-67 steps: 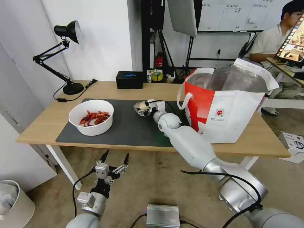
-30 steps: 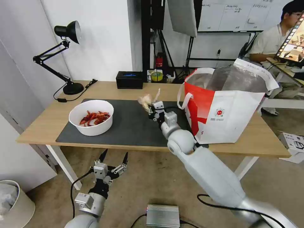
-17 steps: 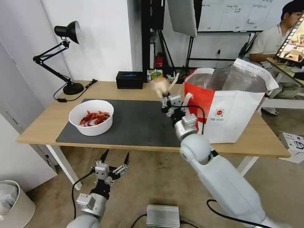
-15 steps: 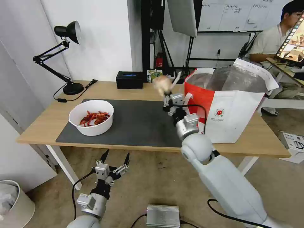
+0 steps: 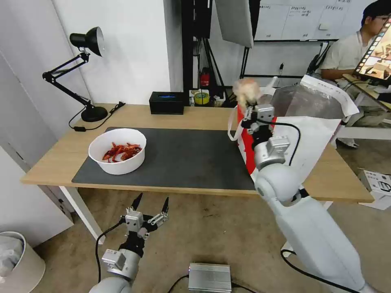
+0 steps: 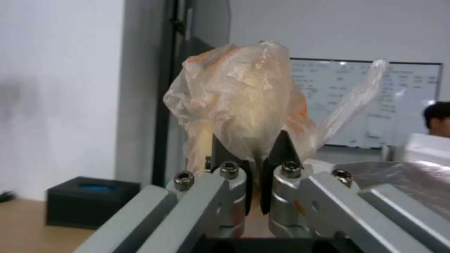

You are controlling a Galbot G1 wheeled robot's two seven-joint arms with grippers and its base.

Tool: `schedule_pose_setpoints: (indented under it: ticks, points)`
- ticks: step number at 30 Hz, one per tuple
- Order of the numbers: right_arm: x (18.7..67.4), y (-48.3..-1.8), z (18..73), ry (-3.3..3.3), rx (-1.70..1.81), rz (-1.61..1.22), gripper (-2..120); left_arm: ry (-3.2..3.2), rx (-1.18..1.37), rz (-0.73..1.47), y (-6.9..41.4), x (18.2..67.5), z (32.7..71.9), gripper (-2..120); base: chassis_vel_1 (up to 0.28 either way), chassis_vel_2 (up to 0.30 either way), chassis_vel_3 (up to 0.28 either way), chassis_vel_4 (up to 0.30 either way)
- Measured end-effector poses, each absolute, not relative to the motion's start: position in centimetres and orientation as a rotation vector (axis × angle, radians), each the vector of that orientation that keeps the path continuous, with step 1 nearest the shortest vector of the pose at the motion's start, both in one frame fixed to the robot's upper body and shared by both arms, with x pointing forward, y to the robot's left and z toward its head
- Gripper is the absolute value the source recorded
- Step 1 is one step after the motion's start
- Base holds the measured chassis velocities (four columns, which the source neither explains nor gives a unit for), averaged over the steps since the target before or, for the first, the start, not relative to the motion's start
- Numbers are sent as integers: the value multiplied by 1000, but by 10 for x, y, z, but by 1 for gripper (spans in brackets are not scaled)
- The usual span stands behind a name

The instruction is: Pick up the trash from the table and place it into the takeout bag.

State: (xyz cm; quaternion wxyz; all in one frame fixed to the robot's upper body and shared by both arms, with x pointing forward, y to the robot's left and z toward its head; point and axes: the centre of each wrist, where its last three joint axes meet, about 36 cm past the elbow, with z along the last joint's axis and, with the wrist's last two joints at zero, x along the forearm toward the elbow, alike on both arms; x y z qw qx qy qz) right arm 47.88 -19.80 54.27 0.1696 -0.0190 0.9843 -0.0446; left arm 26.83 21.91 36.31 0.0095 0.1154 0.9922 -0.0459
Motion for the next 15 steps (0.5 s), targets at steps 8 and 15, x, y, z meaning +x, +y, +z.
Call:
schedule_pose_setpoints:
  ticks: [8,15]
  points:
    - [482,-222,556,2796,33,-131,3,3099,362,-139,219,268,363,100,0,0,0,0]
    - [483,-234,561,2806,79,-122,3,3097,367,-142,217,269,363,100,0,0,0,0]
